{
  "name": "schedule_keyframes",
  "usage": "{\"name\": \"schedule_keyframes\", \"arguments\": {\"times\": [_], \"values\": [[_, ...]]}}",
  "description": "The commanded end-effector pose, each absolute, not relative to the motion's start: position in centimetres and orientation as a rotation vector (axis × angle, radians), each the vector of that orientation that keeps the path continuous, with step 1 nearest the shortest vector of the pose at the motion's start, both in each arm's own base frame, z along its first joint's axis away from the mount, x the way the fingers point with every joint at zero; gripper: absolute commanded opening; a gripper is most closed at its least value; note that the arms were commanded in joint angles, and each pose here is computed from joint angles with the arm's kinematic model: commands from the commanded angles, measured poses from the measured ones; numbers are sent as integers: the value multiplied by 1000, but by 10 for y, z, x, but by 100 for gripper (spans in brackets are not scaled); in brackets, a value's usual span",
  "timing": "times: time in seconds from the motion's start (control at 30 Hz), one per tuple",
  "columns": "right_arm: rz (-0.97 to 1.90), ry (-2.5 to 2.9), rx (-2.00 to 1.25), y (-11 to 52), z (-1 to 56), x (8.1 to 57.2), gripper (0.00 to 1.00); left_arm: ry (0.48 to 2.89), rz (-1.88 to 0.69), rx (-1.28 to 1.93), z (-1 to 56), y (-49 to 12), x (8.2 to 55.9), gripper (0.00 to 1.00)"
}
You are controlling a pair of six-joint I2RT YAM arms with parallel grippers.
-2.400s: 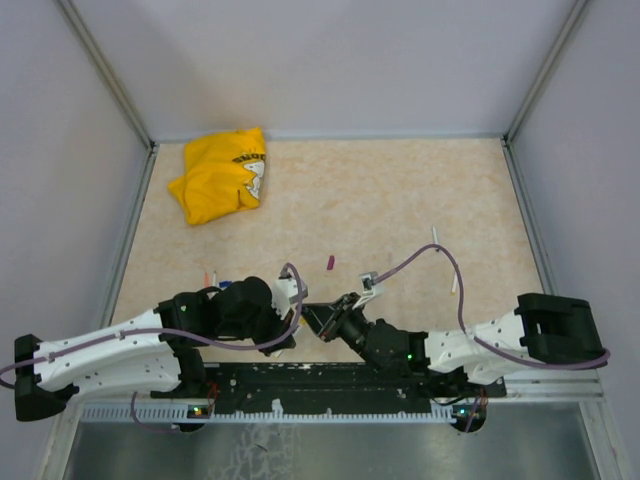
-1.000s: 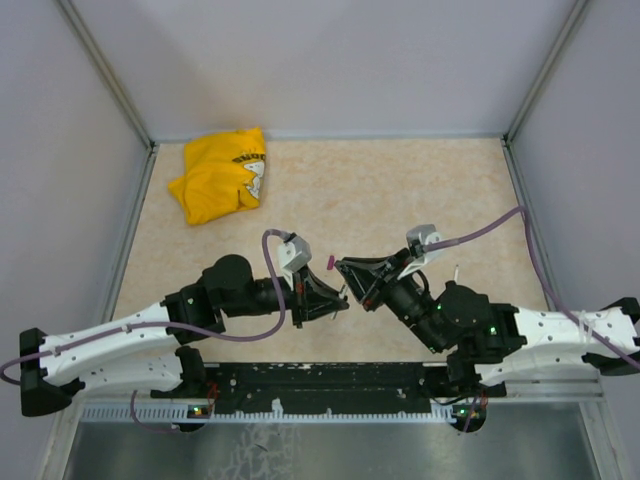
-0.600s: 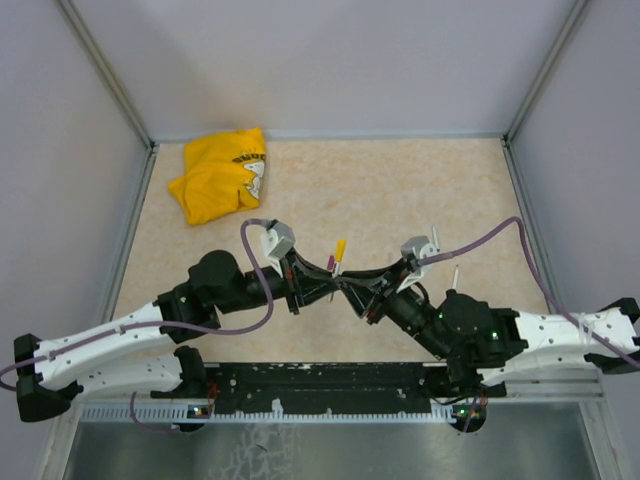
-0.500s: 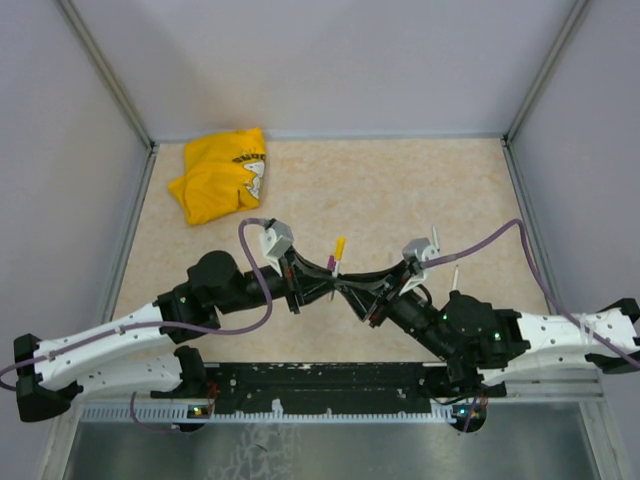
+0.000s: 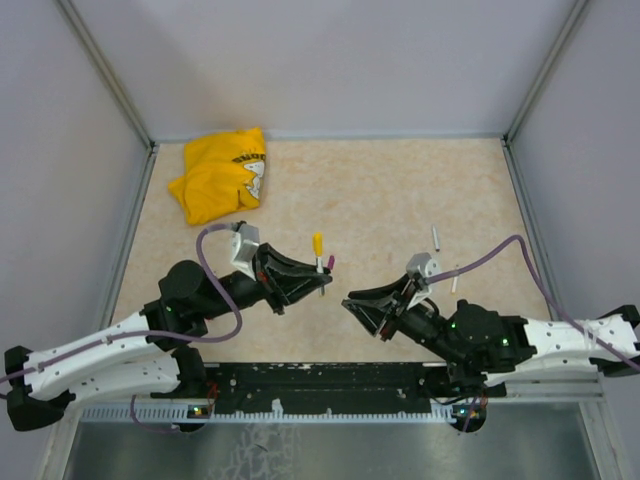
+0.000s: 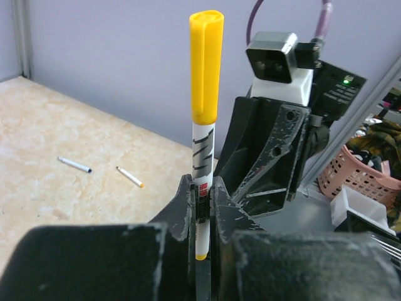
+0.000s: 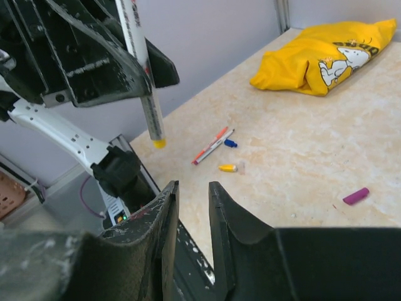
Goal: Insert the pens into the pen caps
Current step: Press the pen cap onto the pen.
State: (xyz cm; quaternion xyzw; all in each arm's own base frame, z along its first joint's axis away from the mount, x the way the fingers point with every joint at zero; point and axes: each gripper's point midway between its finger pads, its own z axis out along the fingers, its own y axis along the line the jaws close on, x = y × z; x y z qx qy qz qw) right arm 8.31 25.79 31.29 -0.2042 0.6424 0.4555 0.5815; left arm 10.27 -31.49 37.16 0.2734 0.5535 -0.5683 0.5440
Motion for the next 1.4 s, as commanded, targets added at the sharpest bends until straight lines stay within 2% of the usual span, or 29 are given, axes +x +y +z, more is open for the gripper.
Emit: {"name": "schedule_keyframes", "arguments": {"times": [0.0,0.4,0.53,0.63,0.8,1.03,1.17,1.37], "values": [[1098,1472,-522,255,317,75,26,1174,-1384,711,390,-310,88,0],[1050,1498,-542,256,304,78,27,1063,-1432,851,394,-312,65,0],[992,1553,-517,257,294,85,27,1091,-1434,845,391,-314,66,0],[908,1621,-525,260,282,90,32,1170,-1404,796,385,-314,78,0],[737,1795,-530,275,257,116,34,1263,-1289,695,374,-304,102,0],[702,1899,-434,288,242,177,34,1311,-1185,696,371,-288,121,0],[689,1906,-319,269,251,218,34,1344,-1169,684,369,-281,133,0],[837,1798,-232,242,291,258,35,1393,-1248,705,362,-282,145,0]]}}
